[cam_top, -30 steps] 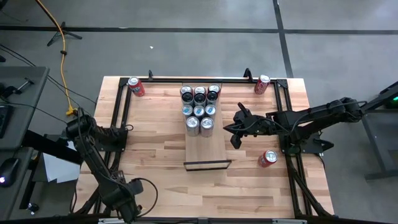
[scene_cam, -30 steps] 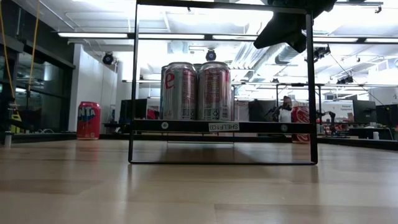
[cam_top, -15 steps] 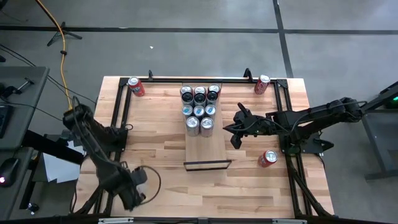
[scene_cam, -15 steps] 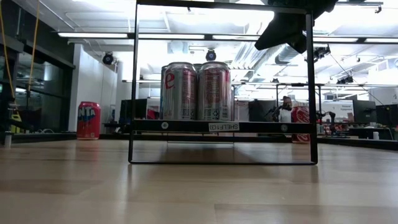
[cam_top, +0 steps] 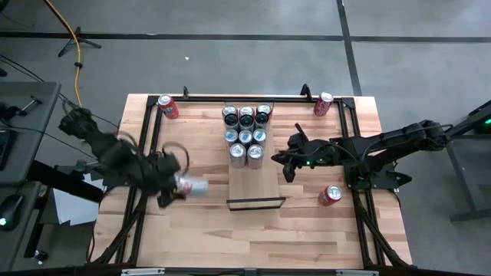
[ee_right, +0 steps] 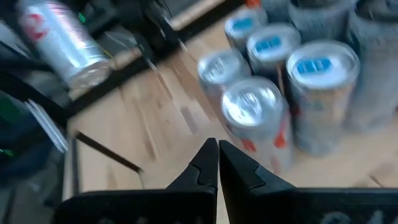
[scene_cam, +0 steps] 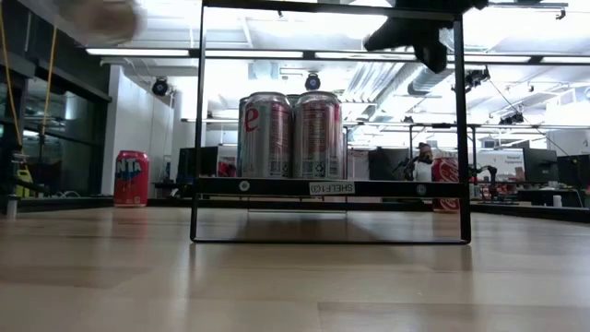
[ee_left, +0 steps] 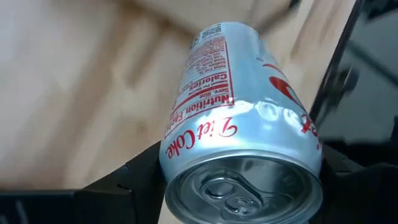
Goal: Place canned beverage on shelf
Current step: Put the silver soda can on the shelf aligned with the other silver soda can
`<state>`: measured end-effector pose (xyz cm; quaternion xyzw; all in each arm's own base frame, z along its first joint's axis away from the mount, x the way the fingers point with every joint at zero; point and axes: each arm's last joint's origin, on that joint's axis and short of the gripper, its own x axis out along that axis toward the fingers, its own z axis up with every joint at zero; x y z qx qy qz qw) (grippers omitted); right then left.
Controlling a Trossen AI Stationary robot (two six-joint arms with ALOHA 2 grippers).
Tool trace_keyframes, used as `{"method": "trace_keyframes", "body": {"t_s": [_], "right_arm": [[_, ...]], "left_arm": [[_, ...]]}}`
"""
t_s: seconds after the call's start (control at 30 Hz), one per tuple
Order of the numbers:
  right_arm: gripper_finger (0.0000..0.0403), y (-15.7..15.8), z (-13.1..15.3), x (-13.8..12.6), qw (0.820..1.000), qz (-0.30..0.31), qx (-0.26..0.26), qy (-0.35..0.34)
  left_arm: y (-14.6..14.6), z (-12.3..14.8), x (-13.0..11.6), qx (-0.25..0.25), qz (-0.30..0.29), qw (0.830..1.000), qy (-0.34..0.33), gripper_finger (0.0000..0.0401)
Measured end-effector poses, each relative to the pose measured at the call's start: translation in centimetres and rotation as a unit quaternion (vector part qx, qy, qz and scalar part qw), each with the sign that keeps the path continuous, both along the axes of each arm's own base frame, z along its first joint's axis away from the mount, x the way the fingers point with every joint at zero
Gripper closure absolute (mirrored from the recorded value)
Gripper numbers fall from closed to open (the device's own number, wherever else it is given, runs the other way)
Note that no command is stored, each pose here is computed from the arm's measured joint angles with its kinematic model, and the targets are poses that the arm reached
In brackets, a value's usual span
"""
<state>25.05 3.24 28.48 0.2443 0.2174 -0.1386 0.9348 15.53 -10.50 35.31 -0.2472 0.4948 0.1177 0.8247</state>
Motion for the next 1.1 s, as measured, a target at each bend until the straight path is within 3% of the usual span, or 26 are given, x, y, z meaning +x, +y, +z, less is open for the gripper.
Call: {"method": "trace_keyframes", "body": {"t_s": [0.23,0.43,0.53,0.7,0.87,0.97,1.1], "right_arm": [[0.0402,0.0,1.6,0.7,0.996,-0.017,0.006,-0.089],[0.0379,0.0,2.7,0.9,0.991,-0.019,0.013,-0.130],[0.0325,0.1,4.3,1.1,0.988,-0.005,0.020,-0.153],[0.0193,0.5,8.0,1.0,0.981,0.045,0.012,-0.187],[0.0079,0.5,10.3,0.5,0.990,0.067,-0.026,-0.119],[0.0045,0.5,11.5,0.3,0.992,0.095,-0.057,-0.068],[0.0035,0.8,12.5,1.0,0.984,0.147,-0.092,-0.027]], "left_arm": [[5.0,2.7,1.8,0.088,-0.018,0.985,-0.151,0.0172],[6.9,2.9,5.5,0.127,-0.053,0.971,-0.196,0.0172],[7.4,2.5,7.0,0.130,-0.043,0.970,-0.202,0.0172],[7.3,1.5,8.9,0.122,-0.029,0.973,-0.195,0.0172],[6.9,0.6,10.1,0.123,-0.038,0.974,-0.184,0.0172],[6.7,0.3,10.8,0.123,-0.038,0.975,-0.183,0.0172],[6.5,0.0,12.0,0.116,-0.050,0.971,-0.202,0.0172]]}}
